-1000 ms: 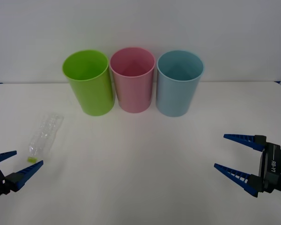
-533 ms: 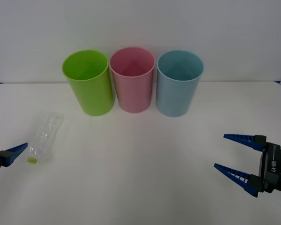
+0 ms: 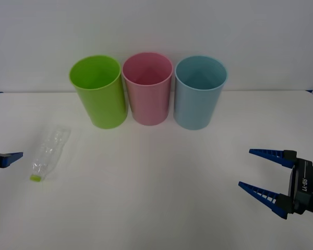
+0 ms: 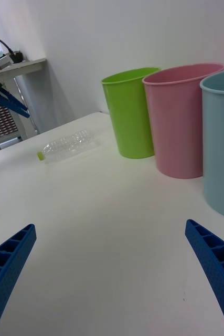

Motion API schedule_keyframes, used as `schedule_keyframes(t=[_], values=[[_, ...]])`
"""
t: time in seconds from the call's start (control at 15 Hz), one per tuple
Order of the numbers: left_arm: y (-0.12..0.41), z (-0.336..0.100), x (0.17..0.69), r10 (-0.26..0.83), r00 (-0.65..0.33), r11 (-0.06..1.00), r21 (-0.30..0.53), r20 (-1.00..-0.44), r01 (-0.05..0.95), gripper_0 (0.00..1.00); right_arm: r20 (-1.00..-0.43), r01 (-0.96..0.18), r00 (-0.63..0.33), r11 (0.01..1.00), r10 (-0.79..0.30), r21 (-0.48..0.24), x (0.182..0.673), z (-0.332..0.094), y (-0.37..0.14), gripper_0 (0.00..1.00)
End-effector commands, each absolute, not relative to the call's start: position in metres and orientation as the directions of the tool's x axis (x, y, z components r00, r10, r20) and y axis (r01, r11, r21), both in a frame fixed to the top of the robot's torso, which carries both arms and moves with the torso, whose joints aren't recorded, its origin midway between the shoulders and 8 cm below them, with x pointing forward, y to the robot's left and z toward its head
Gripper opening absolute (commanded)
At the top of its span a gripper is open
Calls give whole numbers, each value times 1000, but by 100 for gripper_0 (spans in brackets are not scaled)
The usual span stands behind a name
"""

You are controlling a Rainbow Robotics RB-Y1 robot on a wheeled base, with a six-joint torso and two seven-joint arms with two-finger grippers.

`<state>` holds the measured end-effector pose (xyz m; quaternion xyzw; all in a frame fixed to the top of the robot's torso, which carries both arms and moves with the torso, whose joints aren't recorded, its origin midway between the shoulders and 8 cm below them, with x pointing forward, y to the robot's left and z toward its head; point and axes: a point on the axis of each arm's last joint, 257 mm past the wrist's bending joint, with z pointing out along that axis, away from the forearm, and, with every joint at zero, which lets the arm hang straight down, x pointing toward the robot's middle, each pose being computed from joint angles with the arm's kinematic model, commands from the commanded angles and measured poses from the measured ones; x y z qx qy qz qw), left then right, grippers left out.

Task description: Put cans in the blue bin and PET bottles in the pink bin and trash in the green bin.

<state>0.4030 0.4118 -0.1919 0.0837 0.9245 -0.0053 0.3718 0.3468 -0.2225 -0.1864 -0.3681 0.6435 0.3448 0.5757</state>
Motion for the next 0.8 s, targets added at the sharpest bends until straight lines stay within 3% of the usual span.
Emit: schedule_keyframes(t=[0.07, 0.8], values=[[420, -193, 430, 175, -727, 984, 84, -664, 160, 91, -995, -871, -66, 491, -77, 20, 347, -186, -222, 99], [393, -238, 472, 200, -810, 978, 63, -552, 199, 87, -995, -871, -66, 491, -77, 20, 347, -186, -222, 98]])
